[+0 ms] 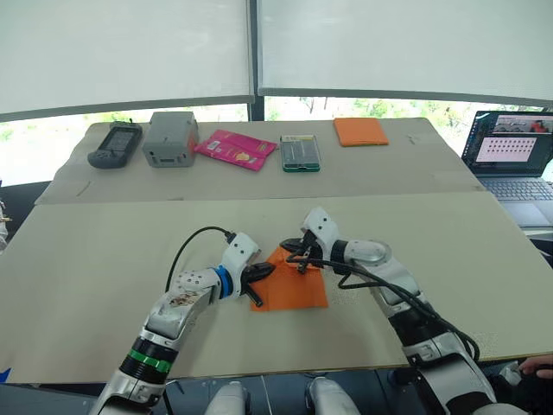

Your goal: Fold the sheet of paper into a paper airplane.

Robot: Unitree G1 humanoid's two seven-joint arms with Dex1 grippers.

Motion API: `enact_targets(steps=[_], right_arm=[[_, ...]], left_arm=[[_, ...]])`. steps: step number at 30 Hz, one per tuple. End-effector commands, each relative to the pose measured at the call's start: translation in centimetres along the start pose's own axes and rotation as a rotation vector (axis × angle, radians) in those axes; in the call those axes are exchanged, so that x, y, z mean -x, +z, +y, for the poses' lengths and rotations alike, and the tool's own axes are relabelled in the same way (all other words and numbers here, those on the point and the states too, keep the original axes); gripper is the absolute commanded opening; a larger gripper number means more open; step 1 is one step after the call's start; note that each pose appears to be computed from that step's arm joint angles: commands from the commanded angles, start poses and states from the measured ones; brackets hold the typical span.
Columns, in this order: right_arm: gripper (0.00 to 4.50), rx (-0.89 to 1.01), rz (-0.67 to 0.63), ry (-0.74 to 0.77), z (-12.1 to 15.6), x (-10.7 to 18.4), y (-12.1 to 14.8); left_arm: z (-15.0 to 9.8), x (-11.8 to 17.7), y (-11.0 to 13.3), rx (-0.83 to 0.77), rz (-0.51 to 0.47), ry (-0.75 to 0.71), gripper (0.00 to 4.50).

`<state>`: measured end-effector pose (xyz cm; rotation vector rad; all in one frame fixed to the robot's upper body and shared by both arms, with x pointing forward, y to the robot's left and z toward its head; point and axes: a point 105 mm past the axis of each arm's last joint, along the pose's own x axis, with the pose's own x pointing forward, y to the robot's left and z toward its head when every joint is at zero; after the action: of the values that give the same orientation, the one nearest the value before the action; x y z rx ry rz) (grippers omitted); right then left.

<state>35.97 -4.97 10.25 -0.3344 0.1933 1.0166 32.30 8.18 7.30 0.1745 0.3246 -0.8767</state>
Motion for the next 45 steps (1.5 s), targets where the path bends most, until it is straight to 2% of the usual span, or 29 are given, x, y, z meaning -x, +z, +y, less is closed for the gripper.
enact_targets(steps=[1, 10, 14, 16, 20, 25, 28, 29, 36, 38, 43, 45], right_arm=[[0.0, 0.038, -0.023, 0.038, -0.5, -0.4, 0.5], [0.0, 0.03, -0.018, 0.117, 0.0, -1.6, -0.5], [0.0, 0.049, 0.056, 0.13, 0.2, -1.9, -1.9], [0.0, 0.054, 0.081, 0.13, 0.2, -2.0, -2.4], [0.0, 0.046, 0.119, 0.152, 0.7, -2.1, -3.4], [0.0, 0.038, 0.136, 0.164, 1.1, -2.1, -4.1], [0.0, 0.038, 0.137, 0.165, 1.2, -2.1, -4.2], [0.0, 0.038, 0.137, 0.164, 1.2, -2.2, -4.1], [0.0, 0.028, 0.13, 0.144, 1.1, -2.1, -4.1], [0.0, 0.025, 0.131, 0.139, 1.0, -2.0, -4.3], [0.0, 0.02, 0.127, 0.116, 0.7, -1.8, -4.2], [0.0, 0.02, 0.124, 0.106, 0.5, -1.7, -4.2]], left_arm=[[0.0, -0.4, -0.8, -0.015, 0.04, 0.012, 0.02], [-0.1, -0.3, -1.1, -0.016, 0.049, 0.016, 0.02], [0.2, 0.0, -0.6, 0.003, 0.029, 0.03, 0.02], [0.5, 0.5, -0.2, 0.048, 0.003, 0.033, 0.58], [-0.1, 2.1, 0.0, 0.091, 0.011, -0.055, 1.88], [5.2, 5.7, 3.3, 0.2, -0.169, 0.091, 3.52], [6.1, 6.0, 4.3, 0.242, -0.231, 0.093, 3.52], [5.7, 5.5, 4.2, 0.242, -0.22, 0.071, 3.06], [3.5, 2.1, 2.6, 0.143, -0.118, -0.013, 0.72], [3.5, 1.2, 2.5, 0.141, -0.12, -0.013, 0.05], [2.7, 0.0, 0.6, 0.09, -0.039, -0.049, 0.02], [2.1, -0.1, 0.2, 0.12, -0.043, -0.072, 0.02]])
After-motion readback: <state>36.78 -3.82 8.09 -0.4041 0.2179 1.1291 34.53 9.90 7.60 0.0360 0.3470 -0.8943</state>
